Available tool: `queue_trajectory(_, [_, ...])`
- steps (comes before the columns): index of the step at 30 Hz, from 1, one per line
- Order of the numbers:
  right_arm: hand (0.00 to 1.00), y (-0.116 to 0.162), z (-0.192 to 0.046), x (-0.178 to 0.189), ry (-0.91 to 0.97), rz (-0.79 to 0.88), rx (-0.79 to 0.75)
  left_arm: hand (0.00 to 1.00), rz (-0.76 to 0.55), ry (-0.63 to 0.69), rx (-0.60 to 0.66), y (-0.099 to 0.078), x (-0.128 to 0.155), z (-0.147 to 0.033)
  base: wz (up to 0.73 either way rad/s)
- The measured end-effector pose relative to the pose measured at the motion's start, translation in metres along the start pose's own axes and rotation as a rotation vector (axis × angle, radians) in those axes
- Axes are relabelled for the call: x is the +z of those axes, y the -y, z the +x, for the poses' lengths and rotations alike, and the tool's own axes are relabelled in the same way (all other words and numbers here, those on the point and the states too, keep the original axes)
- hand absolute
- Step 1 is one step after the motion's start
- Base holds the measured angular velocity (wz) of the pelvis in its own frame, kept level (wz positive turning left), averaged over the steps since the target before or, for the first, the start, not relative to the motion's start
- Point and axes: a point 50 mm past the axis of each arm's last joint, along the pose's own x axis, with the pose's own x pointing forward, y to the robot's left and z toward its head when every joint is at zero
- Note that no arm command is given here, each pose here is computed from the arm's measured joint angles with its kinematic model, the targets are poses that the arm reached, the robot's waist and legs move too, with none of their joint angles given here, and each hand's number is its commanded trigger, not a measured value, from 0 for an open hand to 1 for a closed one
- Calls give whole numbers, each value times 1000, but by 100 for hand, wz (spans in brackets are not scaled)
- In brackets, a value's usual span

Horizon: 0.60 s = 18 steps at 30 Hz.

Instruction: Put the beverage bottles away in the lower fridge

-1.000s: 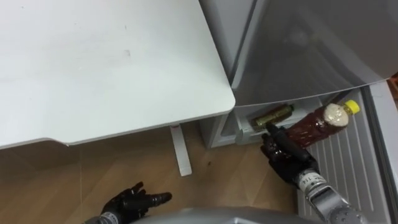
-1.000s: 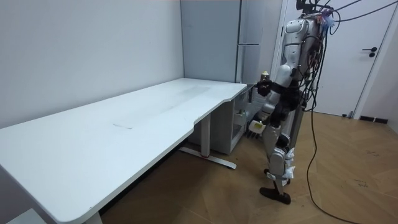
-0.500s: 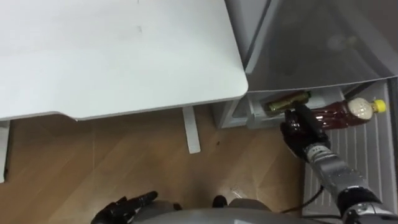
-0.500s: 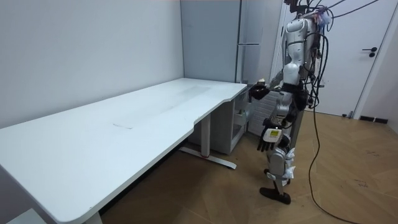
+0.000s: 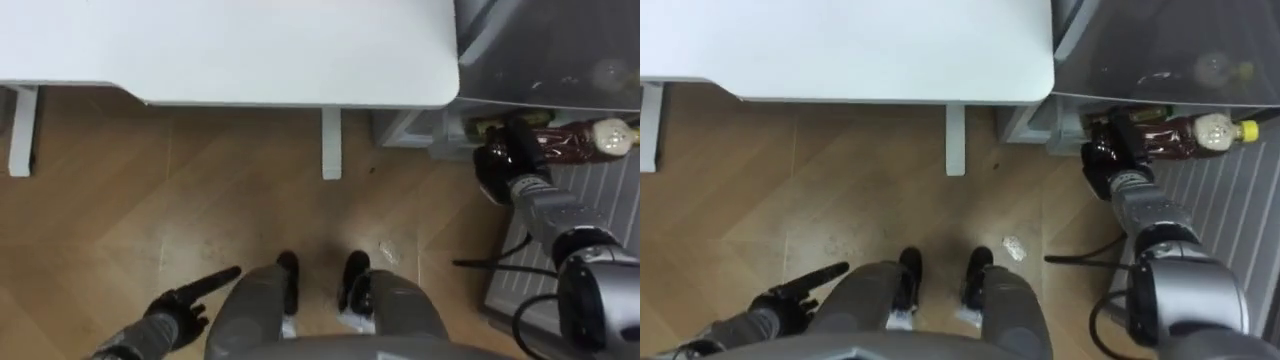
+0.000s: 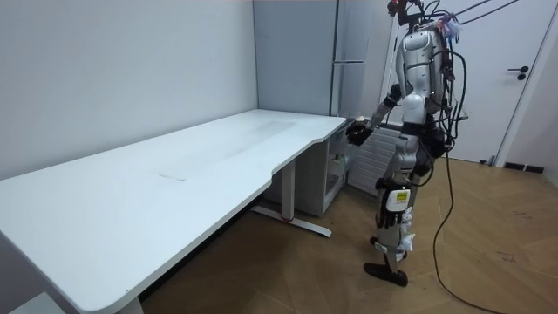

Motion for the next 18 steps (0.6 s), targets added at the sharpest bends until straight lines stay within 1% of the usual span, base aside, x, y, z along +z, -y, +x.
queue_trajectory(3, [100,-13,1,6,15,-11,8,0,33,13,4,10,8,2,13])
queue_trajectory(5, [100,-19,1,7,16,-38,10,0,33,24,6,12,10,2,6])
queue_trajectory(7, [100,-28,2,8,20,-39,26,0,1,32,6,13,12,2,3])
queue_trajectory(9, [100,-46,1,15,37,-25,48,0,-9,30,10,18,14,3,2])
queue_trajectory(12, [100,-52,0,22,53,-12,48,0,-6,41,15,21,18,3,16])
queue_trajectory(18, [100,-74,-2,31,76,-15,56,0,-67,50,-5,27,22,4,2])
